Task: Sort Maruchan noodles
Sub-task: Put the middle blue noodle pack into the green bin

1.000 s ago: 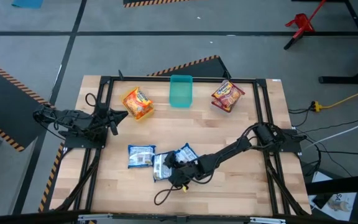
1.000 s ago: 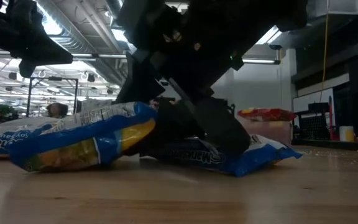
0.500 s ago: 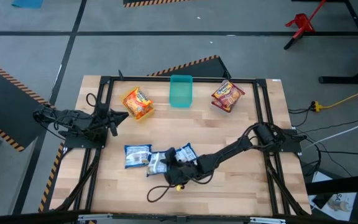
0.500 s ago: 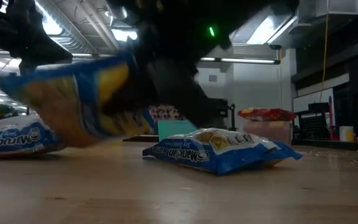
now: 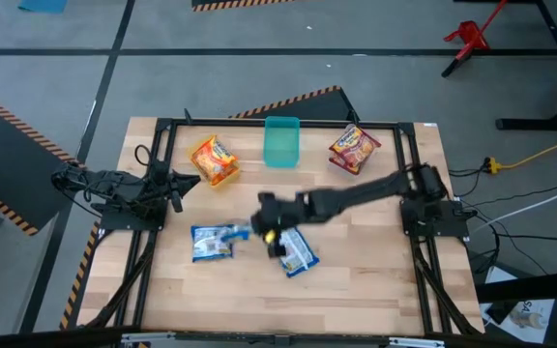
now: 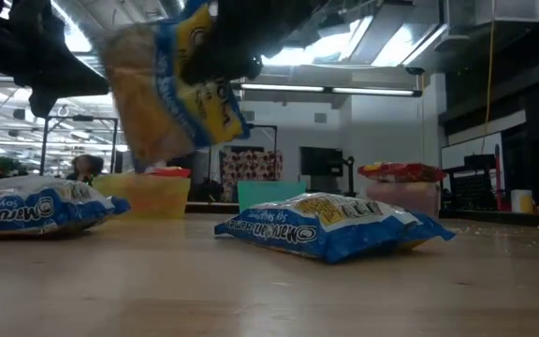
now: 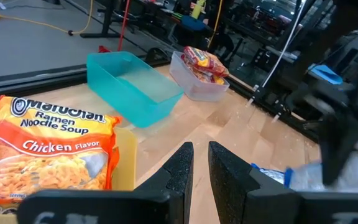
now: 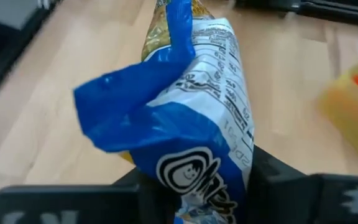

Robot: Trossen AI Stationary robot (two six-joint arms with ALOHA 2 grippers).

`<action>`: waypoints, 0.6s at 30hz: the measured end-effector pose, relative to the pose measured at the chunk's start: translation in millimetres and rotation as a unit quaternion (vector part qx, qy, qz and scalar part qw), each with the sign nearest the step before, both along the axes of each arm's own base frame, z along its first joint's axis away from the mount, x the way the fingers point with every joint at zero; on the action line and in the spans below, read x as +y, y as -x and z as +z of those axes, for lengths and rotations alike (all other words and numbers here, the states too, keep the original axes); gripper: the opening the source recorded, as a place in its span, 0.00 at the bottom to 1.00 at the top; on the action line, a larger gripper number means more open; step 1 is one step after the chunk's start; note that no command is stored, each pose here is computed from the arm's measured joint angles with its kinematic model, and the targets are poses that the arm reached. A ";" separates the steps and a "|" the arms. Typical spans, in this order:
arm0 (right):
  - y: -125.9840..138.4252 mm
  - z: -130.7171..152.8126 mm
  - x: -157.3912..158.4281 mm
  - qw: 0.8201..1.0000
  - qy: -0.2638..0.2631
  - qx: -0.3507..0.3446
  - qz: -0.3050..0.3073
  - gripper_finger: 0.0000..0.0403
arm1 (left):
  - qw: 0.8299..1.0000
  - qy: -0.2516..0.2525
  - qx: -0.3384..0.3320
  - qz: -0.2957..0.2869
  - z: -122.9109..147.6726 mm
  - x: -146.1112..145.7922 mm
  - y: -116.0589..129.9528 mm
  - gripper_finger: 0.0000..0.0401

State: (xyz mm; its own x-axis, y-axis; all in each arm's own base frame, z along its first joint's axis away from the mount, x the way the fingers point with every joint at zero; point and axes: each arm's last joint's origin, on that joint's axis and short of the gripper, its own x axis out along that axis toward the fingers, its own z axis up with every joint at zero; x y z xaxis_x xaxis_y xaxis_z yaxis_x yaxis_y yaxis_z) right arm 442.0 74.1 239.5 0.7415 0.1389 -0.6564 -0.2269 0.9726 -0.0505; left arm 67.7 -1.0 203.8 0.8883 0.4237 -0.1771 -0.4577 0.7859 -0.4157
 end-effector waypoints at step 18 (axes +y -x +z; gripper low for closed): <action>58.6 48.3 -241.0 0.977 -0.182 -0.033 -0.103 0.26 | 1.000 0.011 -0.004 0.000 -0.3 -0.1 0.0 0.11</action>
State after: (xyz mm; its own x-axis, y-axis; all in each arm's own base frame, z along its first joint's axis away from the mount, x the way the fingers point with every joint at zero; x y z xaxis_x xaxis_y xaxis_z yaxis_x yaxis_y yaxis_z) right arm 383.5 -166.9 287.8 0.8171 0.1970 -0.5417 -0.0317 0.9537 0.2991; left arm 67.7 -1.2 203.4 0.8897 0.4195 -0.1802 -0.4545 0.7762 -0.4370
